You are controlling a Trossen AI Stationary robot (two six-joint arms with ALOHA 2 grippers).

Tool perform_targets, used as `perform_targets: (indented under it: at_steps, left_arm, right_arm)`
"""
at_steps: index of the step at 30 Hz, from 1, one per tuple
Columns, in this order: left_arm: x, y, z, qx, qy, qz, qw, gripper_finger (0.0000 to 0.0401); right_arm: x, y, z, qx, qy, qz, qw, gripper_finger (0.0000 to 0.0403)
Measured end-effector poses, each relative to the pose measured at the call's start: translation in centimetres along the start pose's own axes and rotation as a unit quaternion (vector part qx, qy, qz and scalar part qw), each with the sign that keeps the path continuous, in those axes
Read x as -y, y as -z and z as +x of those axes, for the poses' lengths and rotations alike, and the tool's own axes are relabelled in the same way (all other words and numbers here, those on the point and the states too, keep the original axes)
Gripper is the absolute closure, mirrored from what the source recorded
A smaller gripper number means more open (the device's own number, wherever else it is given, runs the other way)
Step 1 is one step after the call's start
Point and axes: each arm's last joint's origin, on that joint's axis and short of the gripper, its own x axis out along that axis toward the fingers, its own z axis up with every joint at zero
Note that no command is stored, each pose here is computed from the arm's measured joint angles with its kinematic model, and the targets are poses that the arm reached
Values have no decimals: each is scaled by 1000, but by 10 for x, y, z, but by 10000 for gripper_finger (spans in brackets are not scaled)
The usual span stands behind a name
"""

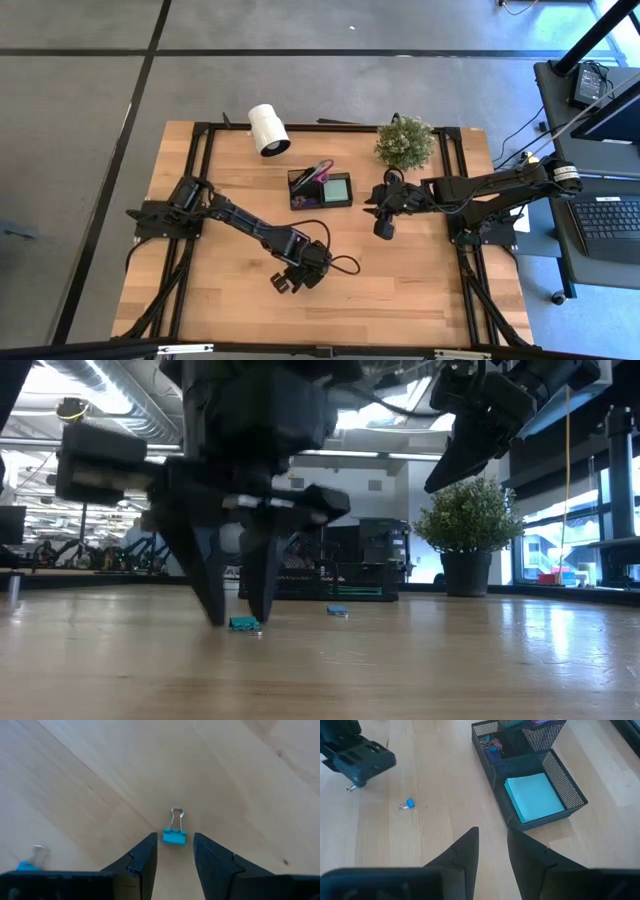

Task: Pick and place office supplies into organizer
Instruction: Put the blue binder clip into the black desk organizer

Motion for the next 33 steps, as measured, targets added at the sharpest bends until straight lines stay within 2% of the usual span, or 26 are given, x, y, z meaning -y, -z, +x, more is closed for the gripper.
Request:
perform_targets:
  at_steps: [13,25,31,33]
  left_arm:
    - [1,3,17,-19,13,-26,999,282]
    - [1,3,18,-20,10,-27,999,336]
    - [-1,4,17,-17,12,-31,999,344]
    - [-3,5,13,-13,13,-48,999,344]
  right_arm:
    - [0,0,0,-1,0,0,1000,296]
    - [0,0,0,-1,0,0,1000,296]
    - [0,0,0,-1,0,0,1000,296]
    - [0,0,0,-1,0,0,1000,296]
